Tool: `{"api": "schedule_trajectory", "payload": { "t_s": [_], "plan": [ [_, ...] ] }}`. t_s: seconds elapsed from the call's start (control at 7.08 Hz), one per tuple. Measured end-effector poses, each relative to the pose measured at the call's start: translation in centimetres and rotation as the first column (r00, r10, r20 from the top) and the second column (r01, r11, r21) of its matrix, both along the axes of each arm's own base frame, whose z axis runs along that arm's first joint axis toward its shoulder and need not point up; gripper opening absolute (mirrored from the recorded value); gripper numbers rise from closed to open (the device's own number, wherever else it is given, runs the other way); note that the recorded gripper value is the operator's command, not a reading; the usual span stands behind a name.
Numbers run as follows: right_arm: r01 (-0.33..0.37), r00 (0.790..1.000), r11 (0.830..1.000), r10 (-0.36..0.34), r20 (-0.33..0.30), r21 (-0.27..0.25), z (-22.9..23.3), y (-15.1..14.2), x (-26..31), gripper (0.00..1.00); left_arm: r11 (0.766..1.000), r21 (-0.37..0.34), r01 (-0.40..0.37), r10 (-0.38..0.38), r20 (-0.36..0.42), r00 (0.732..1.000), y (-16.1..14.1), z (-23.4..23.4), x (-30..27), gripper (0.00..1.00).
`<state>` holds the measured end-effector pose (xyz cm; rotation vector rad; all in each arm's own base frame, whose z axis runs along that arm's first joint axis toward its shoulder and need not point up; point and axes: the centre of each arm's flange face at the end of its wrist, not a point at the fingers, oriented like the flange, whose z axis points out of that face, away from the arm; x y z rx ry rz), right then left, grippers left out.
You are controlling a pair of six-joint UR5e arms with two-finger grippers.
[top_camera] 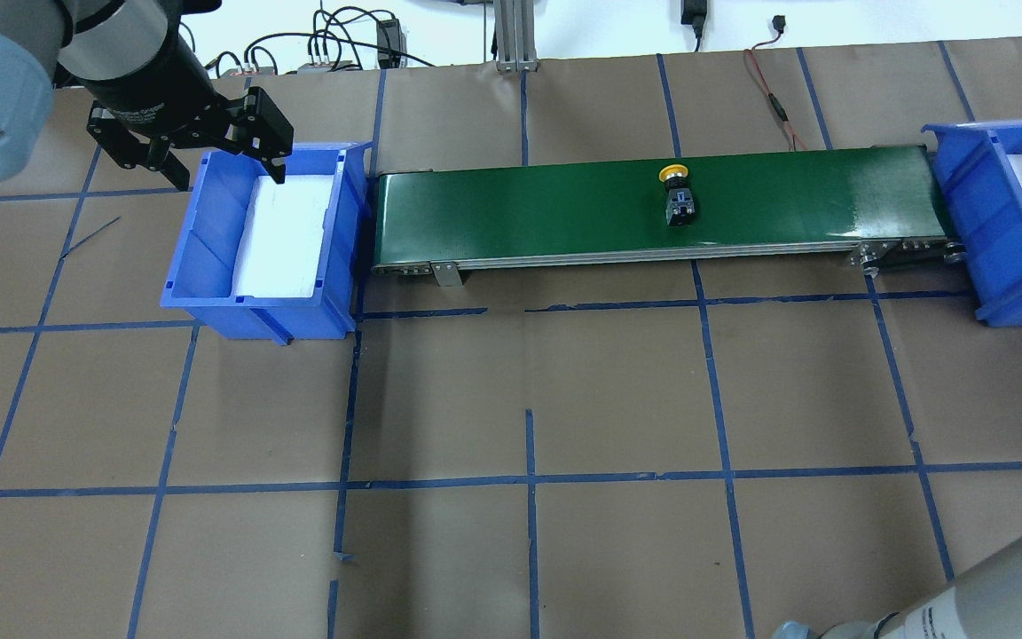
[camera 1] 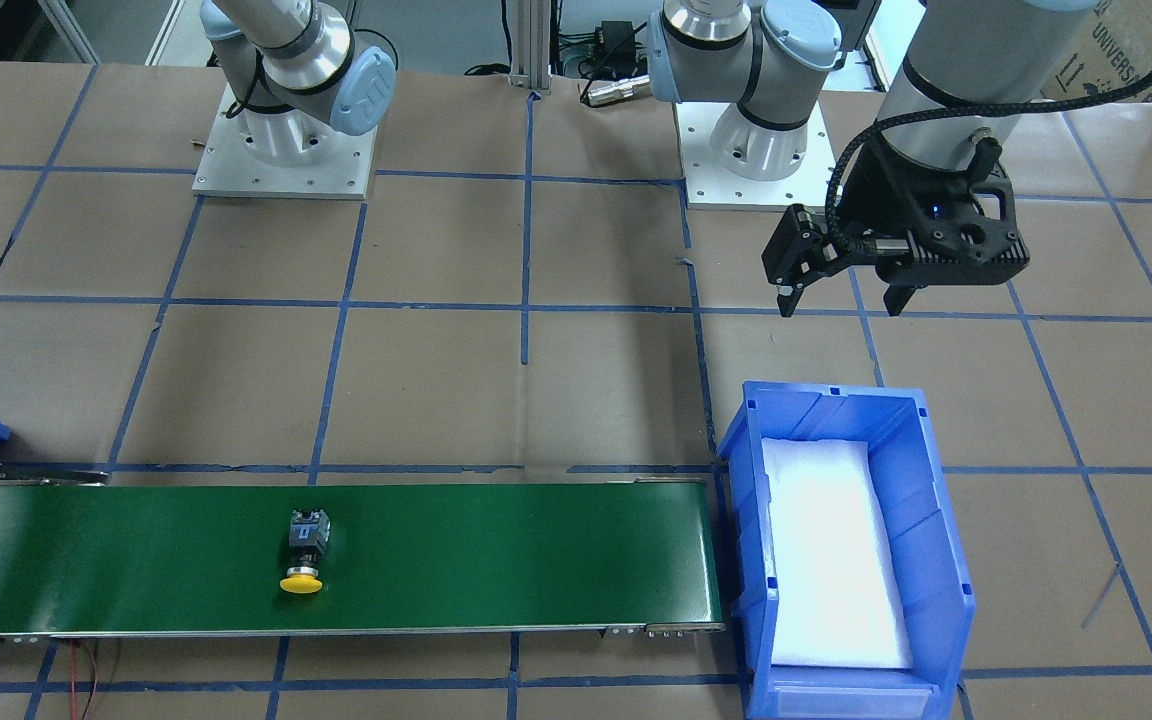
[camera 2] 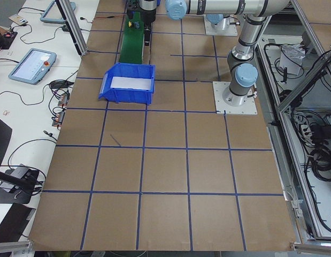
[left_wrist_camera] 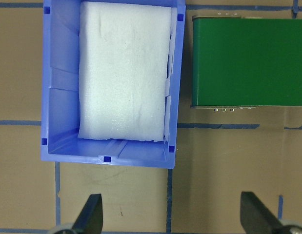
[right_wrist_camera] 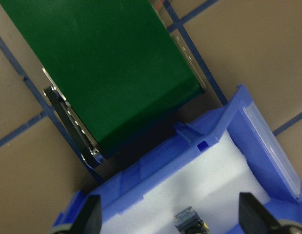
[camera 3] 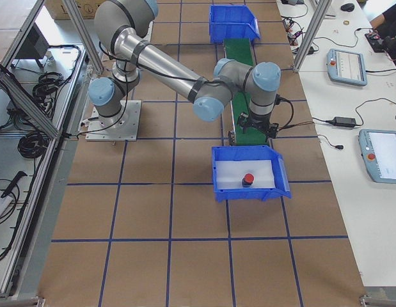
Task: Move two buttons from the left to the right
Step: 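Move the right gripper back over the conveyor toward the yellow button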
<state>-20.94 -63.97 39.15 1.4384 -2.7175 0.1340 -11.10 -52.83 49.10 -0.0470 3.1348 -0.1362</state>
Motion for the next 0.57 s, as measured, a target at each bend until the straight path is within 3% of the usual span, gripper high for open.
{"api": "schedule_trajectory", "payload": {
  "t_s": [0.14, 0.28, 0.57],
  "plan": [
    [0.084, 0.996, 0.996, -0.084, 0.02, 0.017, -0.5, -0.6, 4.3, 1.0, 1.0, -0.001, 0.0, 0.0, 0.0, 1.0, 0.0, 0.0, 0.0, 1.0],
    [0.196, 0.98, 0.98, -0.197, 0.037, 0.032, -1.5, -1.1, 7.9, 1.0, 1.0, -0.001, 0.0, 0.0, 0.0, 1.0, 0.0, -0.1, -0.1, 1.0],
    [0.368, 0.926, 0.928, -0.372, 0.061, 0.062, -5.0, -1.9, 10.9, 1.0, 1.0, 0.0, 0.002, -0.002, 0.003, 1.0, 0.0, 0.0, -0.1, 1.0]
  ]
}}
